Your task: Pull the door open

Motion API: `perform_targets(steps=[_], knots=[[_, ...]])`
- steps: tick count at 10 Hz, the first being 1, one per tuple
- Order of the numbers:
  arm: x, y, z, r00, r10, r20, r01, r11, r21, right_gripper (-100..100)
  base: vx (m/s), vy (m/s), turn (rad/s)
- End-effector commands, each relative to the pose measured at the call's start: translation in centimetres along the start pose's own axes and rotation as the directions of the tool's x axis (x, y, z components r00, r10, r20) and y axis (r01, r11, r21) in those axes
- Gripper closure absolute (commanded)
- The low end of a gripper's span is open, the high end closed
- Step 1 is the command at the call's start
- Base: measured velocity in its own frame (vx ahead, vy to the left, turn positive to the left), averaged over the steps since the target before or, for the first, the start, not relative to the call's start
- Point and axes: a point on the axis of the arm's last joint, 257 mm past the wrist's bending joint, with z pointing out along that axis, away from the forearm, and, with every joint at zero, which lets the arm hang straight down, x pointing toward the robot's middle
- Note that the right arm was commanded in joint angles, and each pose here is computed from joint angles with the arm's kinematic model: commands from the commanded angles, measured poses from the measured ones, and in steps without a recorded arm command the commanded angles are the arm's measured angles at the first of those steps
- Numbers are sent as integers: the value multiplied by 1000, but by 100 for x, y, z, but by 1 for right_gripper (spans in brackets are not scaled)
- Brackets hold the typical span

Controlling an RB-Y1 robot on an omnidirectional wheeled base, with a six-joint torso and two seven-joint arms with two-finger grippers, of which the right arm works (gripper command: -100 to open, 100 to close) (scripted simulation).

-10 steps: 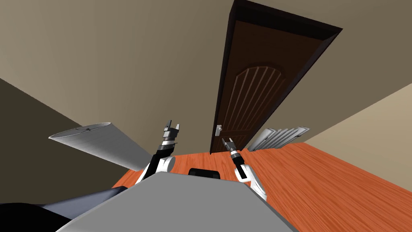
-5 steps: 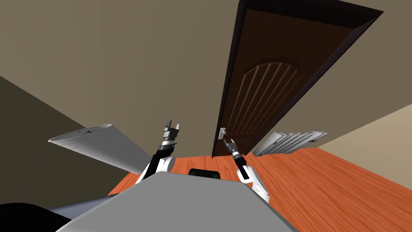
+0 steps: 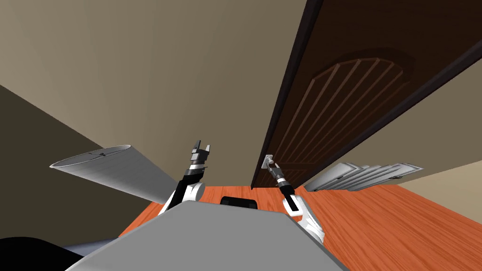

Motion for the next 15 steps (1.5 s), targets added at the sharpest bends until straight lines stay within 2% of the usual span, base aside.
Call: perform_targets(steps=[1,2,3,4,9,11,13,15], knots=[[-19,-181,-10,1000,0,3,0,1000,20,-100,174,33,115],[-27,-279,-24,1000,1,4,-1,1000,31,-100,190,34,123],[-24,-193,-2,1000,-1,3,1,1000,23,-100,82,12,18],[-24,-193,-2,1000,-1,3,1,1000,23,100,-20,-4,-41],[-24,-193,-2,1000,-1,3,1,1000,23,100,-12,-6,4],[-74,-233,5,996,90,23,-91,995,36,100,-46,-31,92],[-109,-247,11,985,166,41,-168,985,42,100,-72,-42,96],[-155,-267,19,961,267,66,-270,962,46,100,-77,-42,115]])
